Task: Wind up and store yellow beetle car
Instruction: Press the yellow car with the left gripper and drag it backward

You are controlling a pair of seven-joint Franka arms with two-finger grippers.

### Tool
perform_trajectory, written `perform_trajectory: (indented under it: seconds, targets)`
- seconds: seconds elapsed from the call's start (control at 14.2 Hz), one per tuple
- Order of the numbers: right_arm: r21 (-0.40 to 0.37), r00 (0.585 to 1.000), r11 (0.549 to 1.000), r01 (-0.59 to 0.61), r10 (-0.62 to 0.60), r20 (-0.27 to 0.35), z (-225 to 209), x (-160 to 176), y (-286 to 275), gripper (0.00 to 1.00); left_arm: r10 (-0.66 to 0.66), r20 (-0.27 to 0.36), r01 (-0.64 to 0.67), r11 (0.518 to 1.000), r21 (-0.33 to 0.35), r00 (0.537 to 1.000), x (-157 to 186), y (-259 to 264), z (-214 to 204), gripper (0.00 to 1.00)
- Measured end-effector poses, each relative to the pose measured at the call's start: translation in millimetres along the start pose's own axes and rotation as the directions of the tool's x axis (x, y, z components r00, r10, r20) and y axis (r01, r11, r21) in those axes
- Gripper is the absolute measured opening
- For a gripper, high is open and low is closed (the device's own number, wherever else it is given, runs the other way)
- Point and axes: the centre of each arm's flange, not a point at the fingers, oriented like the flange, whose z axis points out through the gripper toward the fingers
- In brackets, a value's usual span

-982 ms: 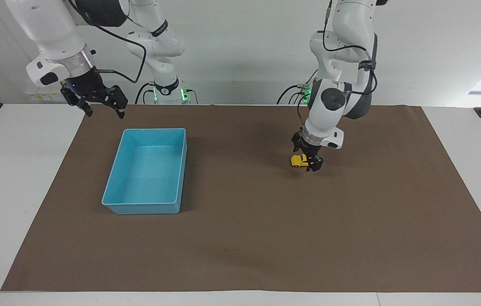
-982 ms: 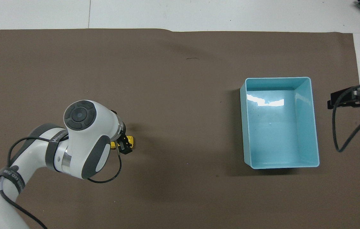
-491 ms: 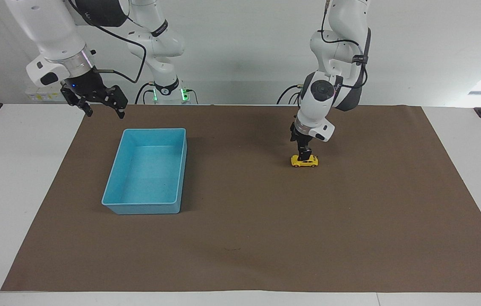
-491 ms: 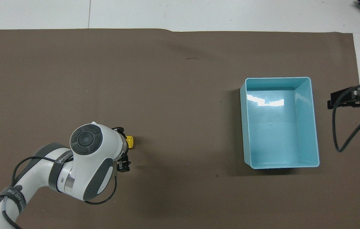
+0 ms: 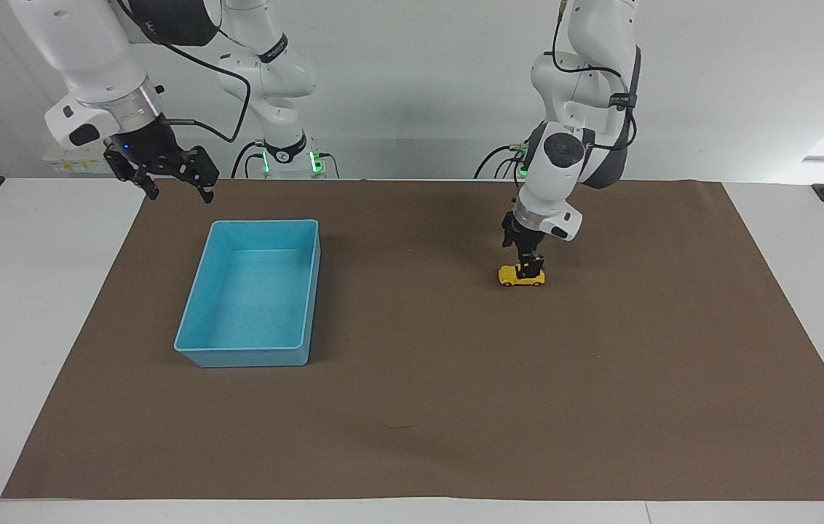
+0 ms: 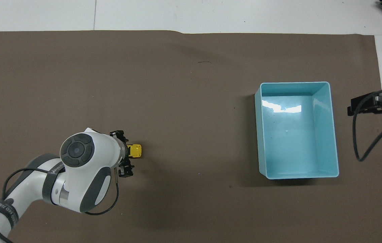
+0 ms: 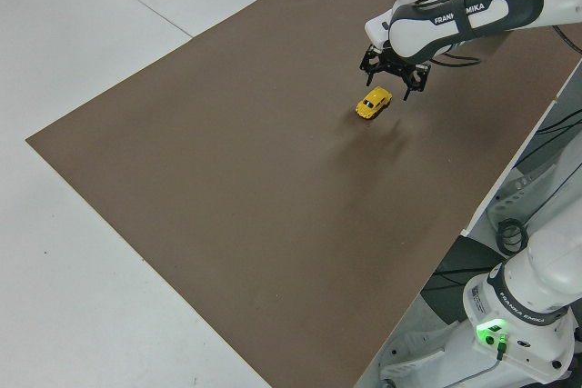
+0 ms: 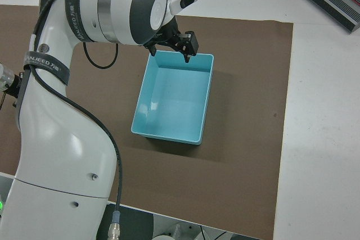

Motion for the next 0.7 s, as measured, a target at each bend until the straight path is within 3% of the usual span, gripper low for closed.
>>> perform_trajectory:
  seconds: [0.56,0.63,0.7]
  targets:
    - [0.000,1.000,1.000,0.000,0.000,0.000,0.0,0.0,0.0,1.00,-0.016,-0.007,0.016,1.000,0.002,1.000,7.7,3.5,16.9,0.99]
    - [0.000,1.000,1.000,0.000,0.000,0.000,0.0,0.0,0.0,1.00,-0.016,-0.011,0.016,1.000,0.006,1.000,7.9,3.4,19.8,0.95]
    - [0.000,1.000,1.000,0.000,0.000,0.000,0.0,0.0,0.0,1.00,-0.016,-0.012,0.016,1.000,0.007,1.000,8.0,3.4,20.7,0.81]
